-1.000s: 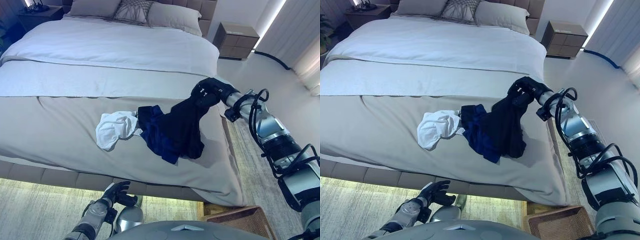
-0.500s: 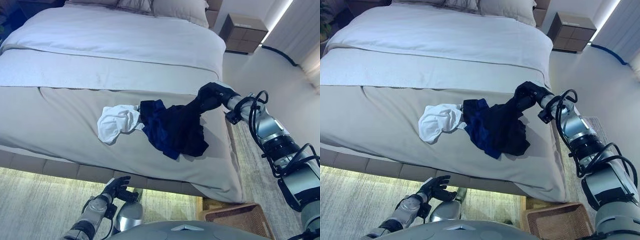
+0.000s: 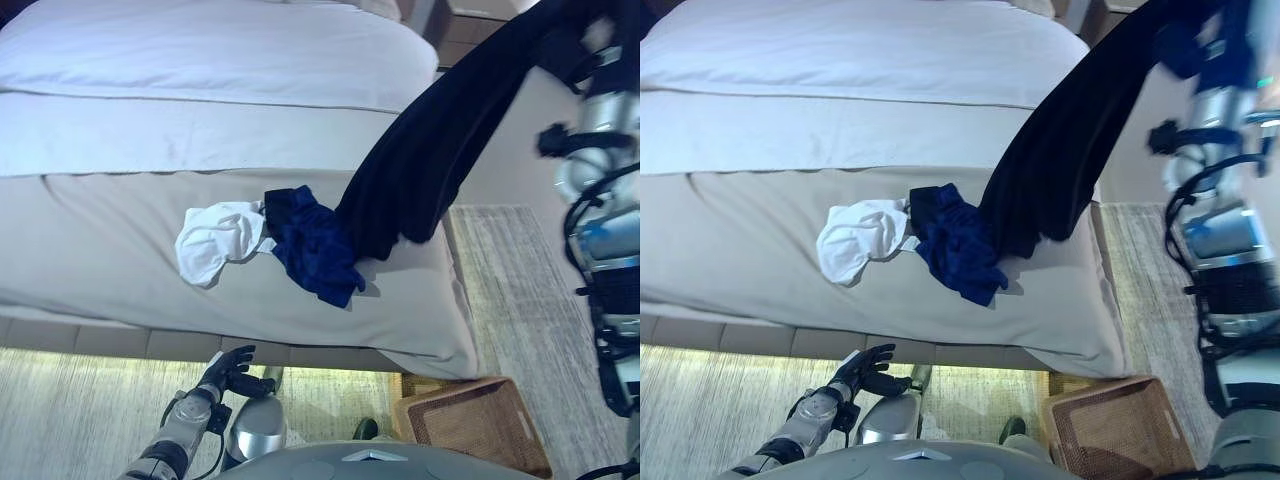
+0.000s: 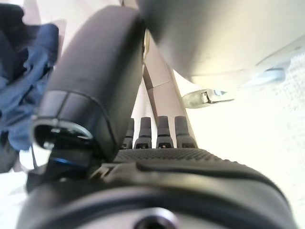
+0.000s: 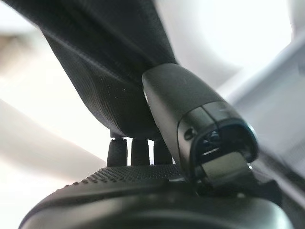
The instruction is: Pick up the clothes from the bed and place them into the basket
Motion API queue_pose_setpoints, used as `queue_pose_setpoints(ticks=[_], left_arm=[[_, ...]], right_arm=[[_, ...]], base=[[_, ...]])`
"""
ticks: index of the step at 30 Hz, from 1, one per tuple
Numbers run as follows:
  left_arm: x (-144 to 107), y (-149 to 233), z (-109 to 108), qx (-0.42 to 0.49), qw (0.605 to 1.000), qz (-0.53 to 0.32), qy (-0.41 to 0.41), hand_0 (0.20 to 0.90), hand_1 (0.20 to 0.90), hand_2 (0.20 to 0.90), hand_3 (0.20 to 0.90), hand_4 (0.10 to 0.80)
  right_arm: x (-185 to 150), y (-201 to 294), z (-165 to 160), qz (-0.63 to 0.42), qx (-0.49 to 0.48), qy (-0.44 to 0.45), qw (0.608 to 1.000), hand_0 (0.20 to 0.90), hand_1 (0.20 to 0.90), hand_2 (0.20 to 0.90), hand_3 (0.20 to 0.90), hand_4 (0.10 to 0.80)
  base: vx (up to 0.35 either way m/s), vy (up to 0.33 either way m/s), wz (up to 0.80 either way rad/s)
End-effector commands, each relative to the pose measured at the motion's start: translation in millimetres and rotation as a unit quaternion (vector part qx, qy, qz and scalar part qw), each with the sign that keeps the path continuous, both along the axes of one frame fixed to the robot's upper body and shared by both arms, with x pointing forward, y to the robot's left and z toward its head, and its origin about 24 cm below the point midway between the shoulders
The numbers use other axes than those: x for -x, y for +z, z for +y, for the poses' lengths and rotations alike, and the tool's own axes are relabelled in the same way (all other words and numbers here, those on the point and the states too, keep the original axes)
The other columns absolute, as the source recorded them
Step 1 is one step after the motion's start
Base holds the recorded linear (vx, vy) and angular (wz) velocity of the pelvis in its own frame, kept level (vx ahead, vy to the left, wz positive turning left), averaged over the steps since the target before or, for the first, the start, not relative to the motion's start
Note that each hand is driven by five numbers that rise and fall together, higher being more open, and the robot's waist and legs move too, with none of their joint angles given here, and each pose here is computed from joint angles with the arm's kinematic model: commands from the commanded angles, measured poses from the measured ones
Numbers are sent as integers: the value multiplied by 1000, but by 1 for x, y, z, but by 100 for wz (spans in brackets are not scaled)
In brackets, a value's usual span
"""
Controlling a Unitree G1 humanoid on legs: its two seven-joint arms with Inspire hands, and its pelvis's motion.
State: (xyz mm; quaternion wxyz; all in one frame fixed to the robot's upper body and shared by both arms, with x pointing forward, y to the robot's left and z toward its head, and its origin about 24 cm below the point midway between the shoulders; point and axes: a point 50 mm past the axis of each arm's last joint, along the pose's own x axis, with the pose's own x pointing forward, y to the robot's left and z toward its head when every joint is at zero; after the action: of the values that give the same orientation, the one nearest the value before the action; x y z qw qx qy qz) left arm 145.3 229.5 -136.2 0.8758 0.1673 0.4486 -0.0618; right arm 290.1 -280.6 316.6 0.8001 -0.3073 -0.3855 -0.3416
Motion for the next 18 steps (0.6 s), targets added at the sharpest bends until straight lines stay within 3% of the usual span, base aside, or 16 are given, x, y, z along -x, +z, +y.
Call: queue_pose_setpoints(ticks=[1,8,18], left_arm=[[64,-17,20,-45,991,119,-38,900,900,900,900,800],[34,-11,15,-45,993,87,-64,900,900,900,900,800],[5,-3,0,-26,993,54,-104,900,900,900,900,800]], right_arm=[[56,72,-11,-208,27,-46,977,300,300,300,200,100],[68,60,-36,-178,42,-101,978,300,300,300,200,100],[63,30,-42,-72,49,-34,996,300,300,300,200,100]], base=[[45,0,-49],[20,-30,-67],[-9,-48,-36]])
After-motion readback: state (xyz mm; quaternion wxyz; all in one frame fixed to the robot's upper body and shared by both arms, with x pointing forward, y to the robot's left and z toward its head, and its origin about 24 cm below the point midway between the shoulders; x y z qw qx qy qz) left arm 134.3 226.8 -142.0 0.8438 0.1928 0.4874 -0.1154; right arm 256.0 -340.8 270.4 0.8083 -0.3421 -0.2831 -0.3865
